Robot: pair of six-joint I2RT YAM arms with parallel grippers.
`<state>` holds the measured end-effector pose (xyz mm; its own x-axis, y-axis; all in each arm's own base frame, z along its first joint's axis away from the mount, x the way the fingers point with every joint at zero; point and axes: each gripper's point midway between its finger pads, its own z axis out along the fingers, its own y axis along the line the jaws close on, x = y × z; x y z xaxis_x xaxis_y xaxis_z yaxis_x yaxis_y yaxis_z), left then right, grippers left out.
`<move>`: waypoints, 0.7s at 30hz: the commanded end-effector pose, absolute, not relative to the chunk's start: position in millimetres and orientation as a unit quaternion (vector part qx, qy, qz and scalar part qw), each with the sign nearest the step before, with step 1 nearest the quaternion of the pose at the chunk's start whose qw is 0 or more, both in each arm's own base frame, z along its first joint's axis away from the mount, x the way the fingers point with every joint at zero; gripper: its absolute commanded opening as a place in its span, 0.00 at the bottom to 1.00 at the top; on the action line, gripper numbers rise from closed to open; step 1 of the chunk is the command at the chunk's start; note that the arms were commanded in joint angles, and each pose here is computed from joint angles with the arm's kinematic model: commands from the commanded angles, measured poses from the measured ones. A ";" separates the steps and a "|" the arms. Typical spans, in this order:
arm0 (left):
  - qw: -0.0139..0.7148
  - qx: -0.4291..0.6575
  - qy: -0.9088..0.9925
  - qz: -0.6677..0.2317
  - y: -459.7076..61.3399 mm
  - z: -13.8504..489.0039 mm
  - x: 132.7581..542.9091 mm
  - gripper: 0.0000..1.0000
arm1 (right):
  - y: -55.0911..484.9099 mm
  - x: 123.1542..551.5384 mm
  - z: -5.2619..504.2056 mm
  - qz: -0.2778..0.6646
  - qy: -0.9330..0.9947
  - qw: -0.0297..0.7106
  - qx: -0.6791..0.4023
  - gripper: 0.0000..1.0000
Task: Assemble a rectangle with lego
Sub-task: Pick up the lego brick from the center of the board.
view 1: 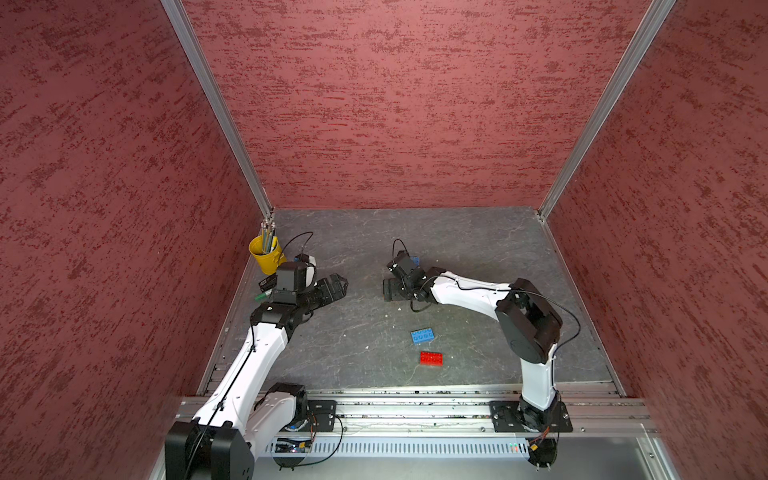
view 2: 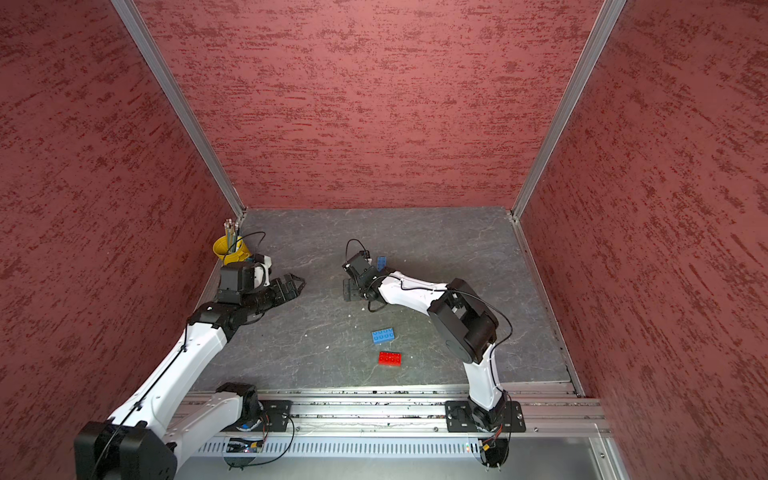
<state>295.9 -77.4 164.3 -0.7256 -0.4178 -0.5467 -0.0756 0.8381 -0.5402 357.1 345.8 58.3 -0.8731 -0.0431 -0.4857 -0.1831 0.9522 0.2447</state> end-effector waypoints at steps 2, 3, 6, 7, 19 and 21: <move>0.371 -0.126 0.880 -0.268 -83.6 179.6 298.3 1.00 | 352.3 362.4 50.8 0.125 0.961 0.241 -0.047 0.89; 0.372 -0.126 0.880 -0.267 -83.2 179.6 297.7 1.00 | 353.4 363.7 48.5 0.122 0.962 0.240 -0.047 0.89; 0.373 -0.127 0.881 -0.263 -82.0 177.7 295.1 1.00 | 355.3 366.8 43.2 0.113 0.963 0.240 -0.048 0.87; 0.372 -0.126 0.881 -0.264 -82.5 177.3 294.5 1.00 | 355.6 367.6 41.2 0.111 0.963 0.240 -0.048 0.87; 0.370 -0.122 0.882 -0.265 -86.2 176.5 296.0 1.00 | 362.5 375.1 25.7 0.073 0.965 0.245 -0.065 0.71; 0.369 -0.121 0.883 -0.266 -86.9 176.1 296.4 1.00 | 361.2 374.7 24.1 0.062 0.964 0.248 -0.070 0.70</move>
<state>293.6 -84.4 174.2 -0.7043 -0.4130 -0.5773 -0.0326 0.8313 -0.5549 374.8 364.5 29.3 -0.8757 -0.0697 -0.4778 -0.1606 0.9752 0.1521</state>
